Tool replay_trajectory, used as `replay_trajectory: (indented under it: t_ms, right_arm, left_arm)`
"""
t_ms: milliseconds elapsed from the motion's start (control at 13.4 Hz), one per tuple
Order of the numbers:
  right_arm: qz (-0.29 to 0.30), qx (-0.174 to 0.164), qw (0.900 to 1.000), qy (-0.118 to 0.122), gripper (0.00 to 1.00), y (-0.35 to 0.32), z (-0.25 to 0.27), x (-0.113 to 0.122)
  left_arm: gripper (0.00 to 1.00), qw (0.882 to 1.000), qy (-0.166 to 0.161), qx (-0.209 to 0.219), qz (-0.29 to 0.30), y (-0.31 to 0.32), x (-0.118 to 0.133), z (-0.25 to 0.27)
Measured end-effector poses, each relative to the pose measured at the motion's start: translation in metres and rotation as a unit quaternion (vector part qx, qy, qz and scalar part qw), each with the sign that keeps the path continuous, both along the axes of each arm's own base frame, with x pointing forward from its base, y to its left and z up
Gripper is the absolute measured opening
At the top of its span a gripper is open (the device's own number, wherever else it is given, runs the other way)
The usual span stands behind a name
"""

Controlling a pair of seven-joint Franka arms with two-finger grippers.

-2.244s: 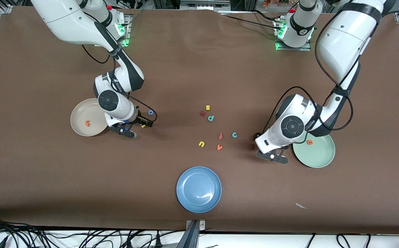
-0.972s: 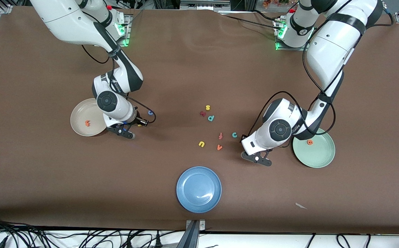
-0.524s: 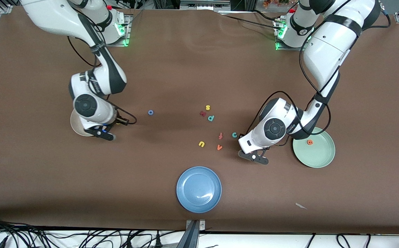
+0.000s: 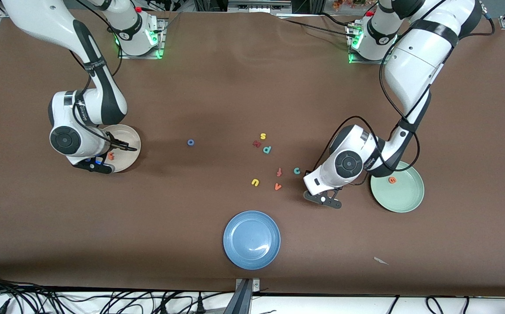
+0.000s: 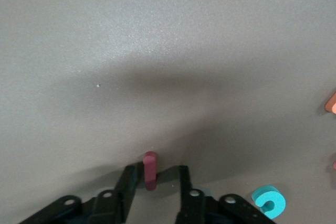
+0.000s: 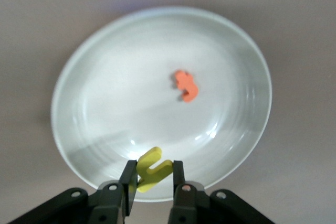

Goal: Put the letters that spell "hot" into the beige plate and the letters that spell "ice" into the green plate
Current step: 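Release the y on the white plate while the left gripper lifts the pink l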

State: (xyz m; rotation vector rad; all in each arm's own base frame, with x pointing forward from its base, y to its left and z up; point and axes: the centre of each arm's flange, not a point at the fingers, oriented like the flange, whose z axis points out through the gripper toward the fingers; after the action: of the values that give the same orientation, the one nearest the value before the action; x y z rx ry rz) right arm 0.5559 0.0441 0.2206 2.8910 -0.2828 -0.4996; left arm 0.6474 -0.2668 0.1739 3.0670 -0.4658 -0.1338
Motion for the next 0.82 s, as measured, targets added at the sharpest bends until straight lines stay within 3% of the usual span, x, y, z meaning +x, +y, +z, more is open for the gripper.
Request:
replay_trajectory:
  t_ms: [224,524,673,748,823]
  right_arm:
    - [0.006,0.000,1.000,0.012,0.31,0.004,-0.008,-0.009]
    - [0.007,0.001,1.000,0.004,0.69,0.006,0.000,-0.005]
    - [0.012,0.005,1.000,-0.001,0.92,0.015,0.015,0.001]
    - [0.017,0.009,1.000,-0.005,1.00,0.025,0.023,0.004]
    - [0.017,0.016,1.000,-0.010,1.00,0.039,0.030,0.005]
  left_arm:
    - [0.29,1.000,0.000,0.001,0.003,0.001,0.000,0.000]
    - [0.11,1.000,-0.005,0.010,0.003,0.001,0.000,0.000]
    - [0.10,1.000,-0.005,0.010,0.006,0.001,0.000,0.000]
    - [0.10,1.000,-0.005,0.010,0.008,0.001,0.000,0.000]
    - [0.10,1.000,-0.005,0.010,0.009,0.001,0.001,0.001]
